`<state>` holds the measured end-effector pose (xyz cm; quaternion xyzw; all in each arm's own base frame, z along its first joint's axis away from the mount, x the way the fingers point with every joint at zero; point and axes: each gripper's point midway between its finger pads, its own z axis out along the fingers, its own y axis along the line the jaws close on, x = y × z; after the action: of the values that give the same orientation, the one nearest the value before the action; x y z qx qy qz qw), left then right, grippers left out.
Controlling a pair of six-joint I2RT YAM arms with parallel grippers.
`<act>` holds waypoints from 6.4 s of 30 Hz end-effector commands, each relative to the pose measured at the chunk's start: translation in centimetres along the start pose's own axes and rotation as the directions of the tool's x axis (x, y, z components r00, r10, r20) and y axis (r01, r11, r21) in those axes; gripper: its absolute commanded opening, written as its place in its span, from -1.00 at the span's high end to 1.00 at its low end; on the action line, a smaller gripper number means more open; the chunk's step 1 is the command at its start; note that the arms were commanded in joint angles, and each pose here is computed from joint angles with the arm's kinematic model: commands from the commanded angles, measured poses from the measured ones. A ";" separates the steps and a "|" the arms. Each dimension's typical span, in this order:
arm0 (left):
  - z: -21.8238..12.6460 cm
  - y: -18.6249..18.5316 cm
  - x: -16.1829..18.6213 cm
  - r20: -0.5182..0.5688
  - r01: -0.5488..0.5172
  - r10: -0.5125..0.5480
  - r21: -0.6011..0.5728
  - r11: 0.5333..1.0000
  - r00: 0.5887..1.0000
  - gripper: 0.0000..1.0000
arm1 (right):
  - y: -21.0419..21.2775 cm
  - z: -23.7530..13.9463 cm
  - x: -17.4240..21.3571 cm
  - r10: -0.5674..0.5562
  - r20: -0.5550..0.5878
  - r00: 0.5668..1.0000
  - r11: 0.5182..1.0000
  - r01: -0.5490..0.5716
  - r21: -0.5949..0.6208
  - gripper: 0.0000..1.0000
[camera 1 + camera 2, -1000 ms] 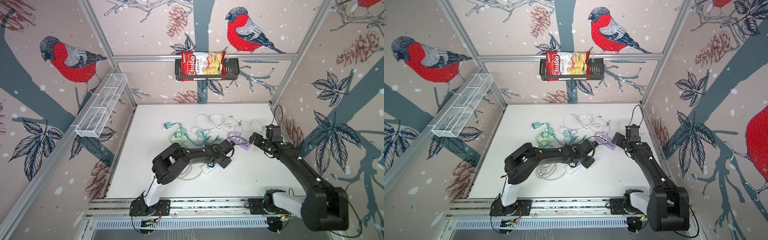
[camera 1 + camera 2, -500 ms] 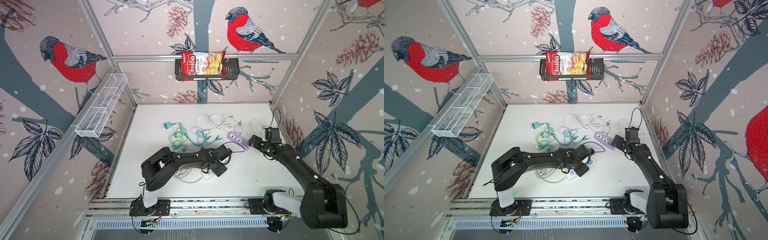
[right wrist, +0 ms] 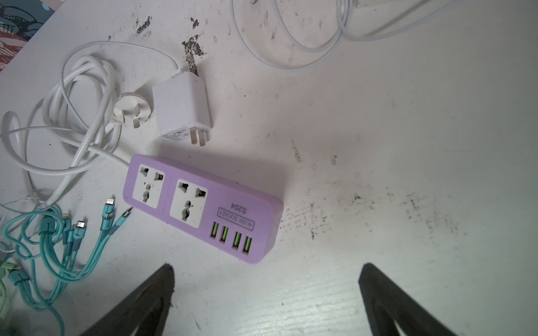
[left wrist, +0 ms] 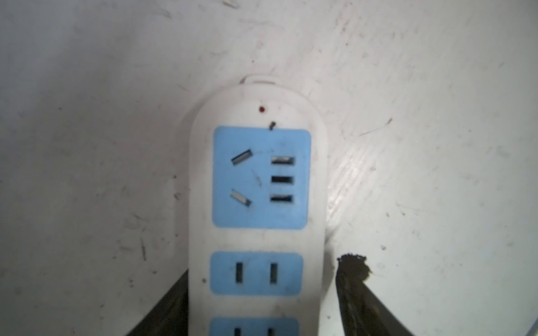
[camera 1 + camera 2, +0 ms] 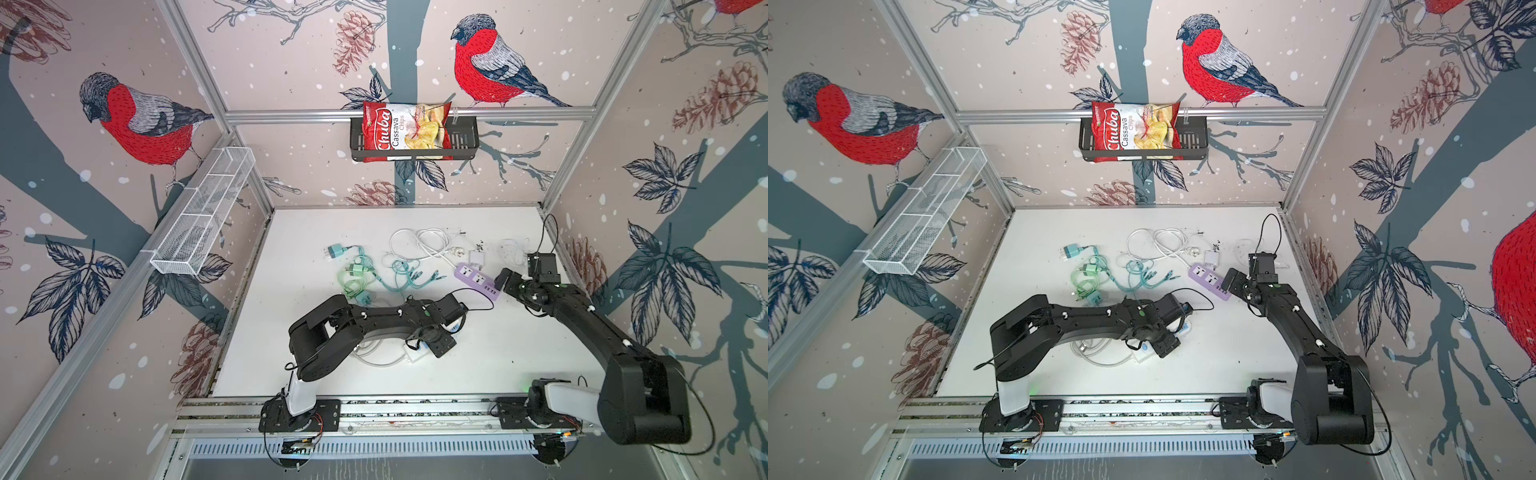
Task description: Insert the plug
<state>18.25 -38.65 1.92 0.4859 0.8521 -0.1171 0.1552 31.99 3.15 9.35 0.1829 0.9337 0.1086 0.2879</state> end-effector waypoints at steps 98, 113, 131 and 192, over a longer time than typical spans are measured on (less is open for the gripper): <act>-16.4 22.0 10.0 0.418 0.829 -0.716 -0.284 0.483 0.560 -0.54 | 6.7 2.5 -1.7 -0.141 -0.022 0.990 0.990 0.140 -0.027 -0.99; -12.4 24.3 10.3 0.391 0.920 -0.833 -0.155 0.359 0.391 -0.43 | 8.2 3.1 -0.1 -0.195 -0.070 0.978 0.980 0.192 -0.055 -0.99; -8.7 25.4 9.9 0.314 0.937 -0.883 -0.099 0.335 0.349 -0.39 | 11.5 3.9 2.1 -0.301 -0.109 0.947 0.953 0.294 -0.075 -0.99; -5.3 23.4 9.9 0.262 0.900 -0.868 -0.003 0.436 0.422 0.08 | 9.1 3.5 20.3 -0.127 -0.364 0.923 0.970 0.193 0.150 -0.72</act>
<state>33.92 -16.86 2.57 -0.0735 0.9579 -0.1677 0.2210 25.88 23.40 1.70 0.0889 0.9714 0.0891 0.2015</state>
